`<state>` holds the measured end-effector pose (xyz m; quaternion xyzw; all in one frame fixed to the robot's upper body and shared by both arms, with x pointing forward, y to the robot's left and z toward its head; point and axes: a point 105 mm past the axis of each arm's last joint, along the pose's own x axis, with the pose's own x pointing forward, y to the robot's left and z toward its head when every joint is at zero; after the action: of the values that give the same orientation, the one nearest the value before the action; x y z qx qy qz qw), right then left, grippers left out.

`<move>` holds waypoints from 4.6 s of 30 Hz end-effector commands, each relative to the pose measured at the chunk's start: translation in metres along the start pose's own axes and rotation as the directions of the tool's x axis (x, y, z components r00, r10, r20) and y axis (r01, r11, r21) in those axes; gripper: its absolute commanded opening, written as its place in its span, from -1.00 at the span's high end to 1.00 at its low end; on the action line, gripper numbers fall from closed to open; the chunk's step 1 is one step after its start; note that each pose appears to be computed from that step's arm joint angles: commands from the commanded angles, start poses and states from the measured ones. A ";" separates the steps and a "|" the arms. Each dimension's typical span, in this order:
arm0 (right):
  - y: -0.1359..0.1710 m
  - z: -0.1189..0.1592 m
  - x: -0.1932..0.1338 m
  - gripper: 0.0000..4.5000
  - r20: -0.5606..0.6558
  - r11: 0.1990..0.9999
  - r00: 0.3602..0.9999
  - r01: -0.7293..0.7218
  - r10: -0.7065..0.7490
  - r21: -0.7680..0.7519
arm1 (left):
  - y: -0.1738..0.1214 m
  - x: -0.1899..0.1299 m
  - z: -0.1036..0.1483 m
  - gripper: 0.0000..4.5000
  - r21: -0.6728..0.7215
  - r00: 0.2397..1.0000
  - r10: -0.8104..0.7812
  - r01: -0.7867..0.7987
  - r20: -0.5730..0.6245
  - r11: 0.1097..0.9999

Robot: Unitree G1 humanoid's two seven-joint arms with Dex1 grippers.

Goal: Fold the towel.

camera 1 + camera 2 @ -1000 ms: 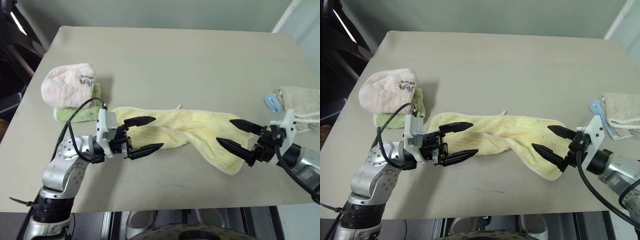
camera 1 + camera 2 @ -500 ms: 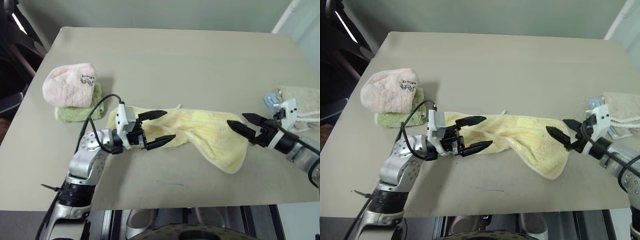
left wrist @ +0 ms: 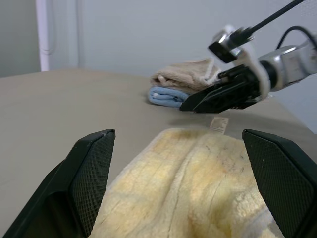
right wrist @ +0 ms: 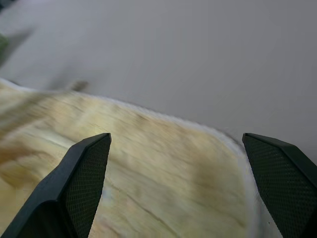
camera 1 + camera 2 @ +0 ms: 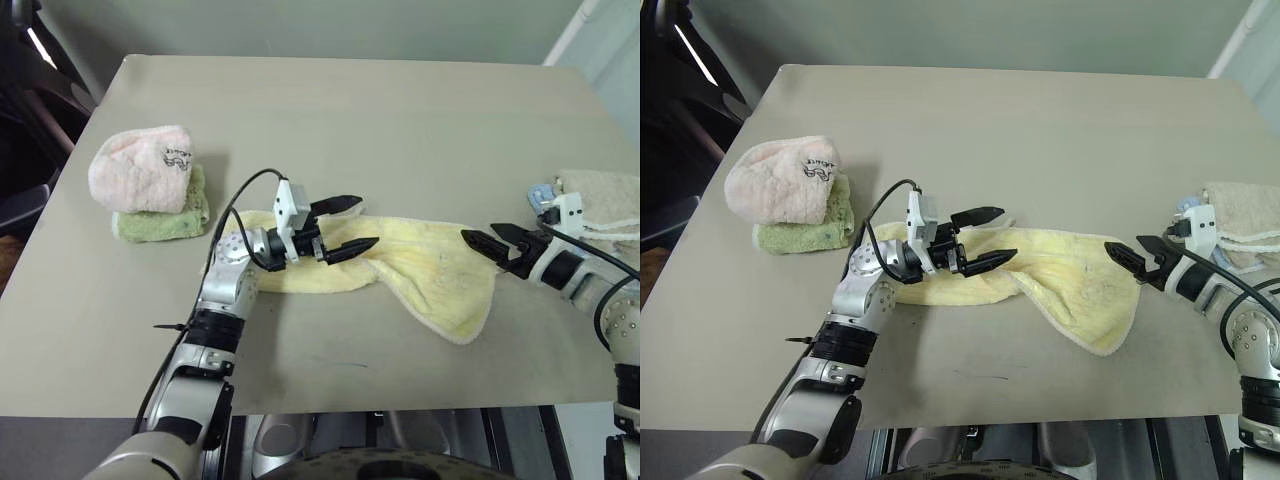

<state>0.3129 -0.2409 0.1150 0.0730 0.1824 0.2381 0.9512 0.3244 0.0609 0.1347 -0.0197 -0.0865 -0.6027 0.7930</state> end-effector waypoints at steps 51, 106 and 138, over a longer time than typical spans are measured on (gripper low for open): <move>-0.003 0.011 0.034 0.77 -0.160 0.947 0.935 -0.320 0.318 0.009 | -0.018 -0.015 0.026 -1.00 0.072 1.000 -0.008 0.010 -0.030 0.997; 0.070 0.134 -0.095 0.96 -0.082 0.745 0.950 -0.287 0.300 -0.603 | 0.075 -0.125 0.016 -1.00 -0.269 0.905 0.150 -0.272 -0.398 0.924; 0.119 0.171 -0.105 0.96 -0.013 0.646 0.901 -0.321 0.434 -0.693 | 0.074 -0.115 -0.031 -1.00 -0.298 0.843 0.066 -0.260 -0.534 0.918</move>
<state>0.2507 -0.1985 0.3142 -0.2065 0.0249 0.4800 0.8522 0.3780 0.1841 0.1105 -0.0117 0.2010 -0.5163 0.8324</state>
